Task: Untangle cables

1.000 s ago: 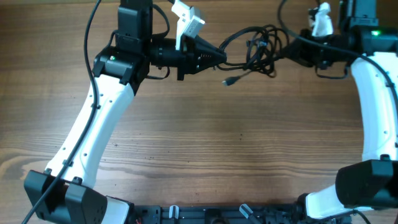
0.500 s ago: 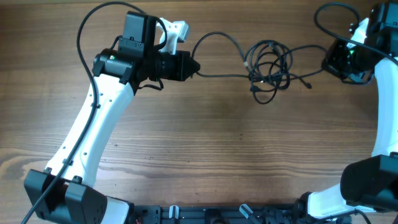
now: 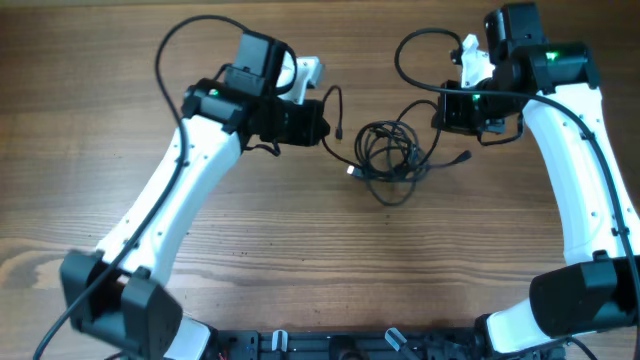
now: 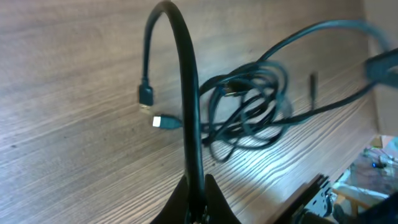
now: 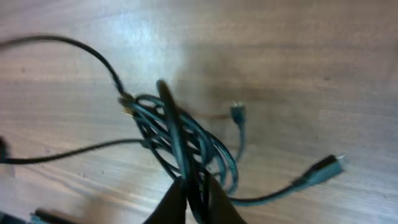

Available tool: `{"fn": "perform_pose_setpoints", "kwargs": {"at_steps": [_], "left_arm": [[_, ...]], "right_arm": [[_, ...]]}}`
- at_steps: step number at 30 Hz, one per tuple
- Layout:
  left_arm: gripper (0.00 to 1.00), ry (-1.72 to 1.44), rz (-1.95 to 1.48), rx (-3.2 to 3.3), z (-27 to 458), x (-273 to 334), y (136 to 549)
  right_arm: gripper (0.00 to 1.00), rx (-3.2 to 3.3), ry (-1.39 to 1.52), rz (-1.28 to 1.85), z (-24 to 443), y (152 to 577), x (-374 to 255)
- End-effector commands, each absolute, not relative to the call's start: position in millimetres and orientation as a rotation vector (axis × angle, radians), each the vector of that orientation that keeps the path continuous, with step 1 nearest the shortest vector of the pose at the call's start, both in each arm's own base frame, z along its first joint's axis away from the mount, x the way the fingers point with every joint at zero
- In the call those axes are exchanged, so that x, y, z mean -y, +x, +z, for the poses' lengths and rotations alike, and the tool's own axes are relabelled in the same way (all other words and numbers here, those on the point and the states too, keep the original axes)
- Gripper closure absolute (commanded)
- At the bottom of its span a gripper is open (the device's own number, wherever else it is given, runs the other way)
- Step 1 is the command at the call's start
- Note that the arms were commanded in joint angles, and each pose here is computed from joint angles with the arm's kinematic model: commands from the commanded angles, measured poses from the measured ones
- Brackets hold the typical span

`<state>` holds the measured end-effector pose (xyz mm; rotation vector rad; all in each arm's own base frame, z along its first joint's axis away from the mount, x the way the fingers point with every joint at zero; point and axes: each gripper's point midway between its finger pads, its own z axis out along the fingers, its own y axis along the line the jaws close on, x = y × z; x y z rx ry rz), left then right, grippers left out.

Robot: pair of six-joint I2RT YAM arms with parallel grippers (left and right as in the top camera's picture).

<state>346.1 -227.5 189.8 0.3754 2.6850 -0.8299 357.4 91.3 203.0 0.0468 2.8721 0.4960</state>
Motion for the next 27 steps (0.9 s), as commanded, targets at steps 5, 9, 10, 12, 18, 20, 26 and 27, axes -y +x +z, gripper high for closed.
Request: {"fn": "perform_pose_setpoints", "kwargs": {"at_steps": [5,9,10,12,18,20,26,27], "left_arm": [[0.86,0.371,-0.829,-2.772,158,234,350],[0.72,0.417,-0.817,-2.782,151,246,344],[0.66,0.416,-0.806,-2.783,151,245,345],[0.58,0.415,-0.800,-2.775,151,245,347],[0.54,0.422,-0.815,-2.718,156,252,357],[0.54,0.437,-0.820,-2.703,155,258,359],[0.57,0.413,-0.828,-2.715,146,263,363],[0.57,0.414,-0.828,-2.716,146,263,363]], "right_arm": [[0.80,-2.840,-0.077,0.724,171,375,-131],[0.41,-2.830,-0.159,0.748,157,384,-157],[0.39,-2.826,-0.152,0.745,157,386,-158],[0.36,-2.826,-0.058,0.693,159,391,-145],[0.35,-2.900,0.193,0.635,163,380,-91],[0.34,-2.953,0.255,0.552,146,371,-79],[0.40,-3.043,0.418,0.447,84,346,-67],[0.43,-3.041,0.443,0.447,75,345,-67]]}}
